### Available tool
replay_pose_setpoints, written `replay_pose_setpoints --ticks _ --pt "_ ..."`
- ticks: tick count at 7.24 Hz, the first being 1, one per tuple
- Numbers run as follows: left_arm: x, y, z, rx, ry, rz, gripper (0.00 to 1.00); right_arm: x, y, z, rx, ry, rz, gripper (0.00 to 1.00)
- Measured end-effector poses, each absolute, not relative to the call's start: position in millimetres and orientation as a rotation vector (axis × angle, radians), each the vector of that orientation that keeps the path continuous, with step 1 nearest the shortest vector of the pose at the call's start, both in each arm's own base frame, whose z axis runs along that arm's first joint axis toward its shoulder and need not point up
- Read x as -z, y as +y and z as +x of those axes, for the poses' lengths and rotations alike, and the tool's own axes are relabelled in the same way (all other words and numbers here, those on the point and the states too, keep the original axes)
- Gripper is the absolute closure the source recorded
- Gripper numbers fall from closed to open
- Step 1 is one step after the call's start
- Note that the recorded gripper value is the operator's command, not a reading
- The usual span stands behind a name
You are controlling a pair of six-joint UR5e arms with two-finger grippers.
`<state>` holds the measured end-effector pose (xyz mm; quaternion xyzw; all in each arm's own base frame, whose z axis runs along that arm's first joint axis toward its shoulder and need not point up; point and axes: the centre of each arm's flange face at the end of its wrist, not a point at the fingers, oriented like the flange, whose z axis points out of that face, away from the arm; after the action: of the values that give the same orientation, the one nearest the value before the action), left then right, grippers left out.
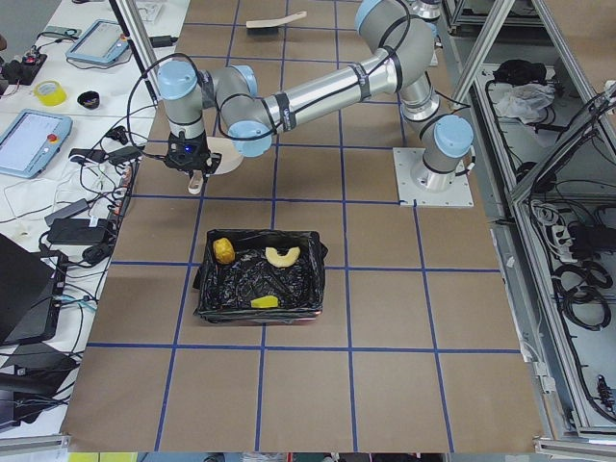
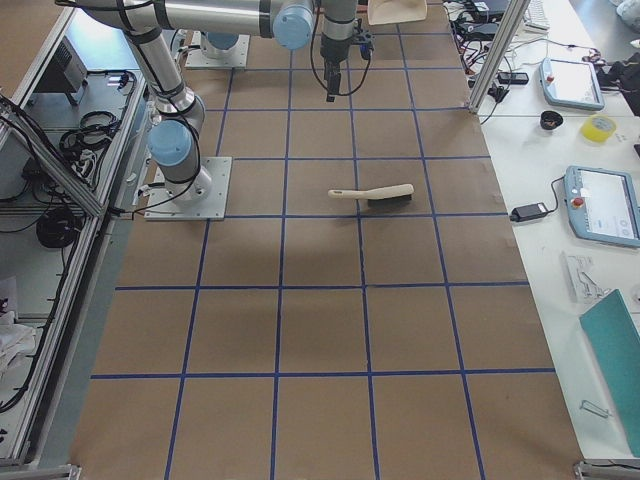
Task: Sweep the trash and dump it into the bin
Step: 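Bring the empty dustpan back onto the table with the left gripper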
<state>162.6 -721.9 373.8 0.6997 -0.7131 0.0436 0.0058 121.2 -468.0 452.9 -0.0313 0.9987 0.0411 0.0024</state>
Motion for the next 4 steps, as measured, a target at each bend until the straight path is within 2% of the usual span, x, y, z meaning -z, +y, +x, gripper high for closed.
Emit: replay_pose_setpoints --ticks 4 --pt "-318.0 -719.0 136.5 0.019 -2.288 2.162 1.00 -452.3 -468.1 121.2 -0.131 3.133 -0.098 0.00"
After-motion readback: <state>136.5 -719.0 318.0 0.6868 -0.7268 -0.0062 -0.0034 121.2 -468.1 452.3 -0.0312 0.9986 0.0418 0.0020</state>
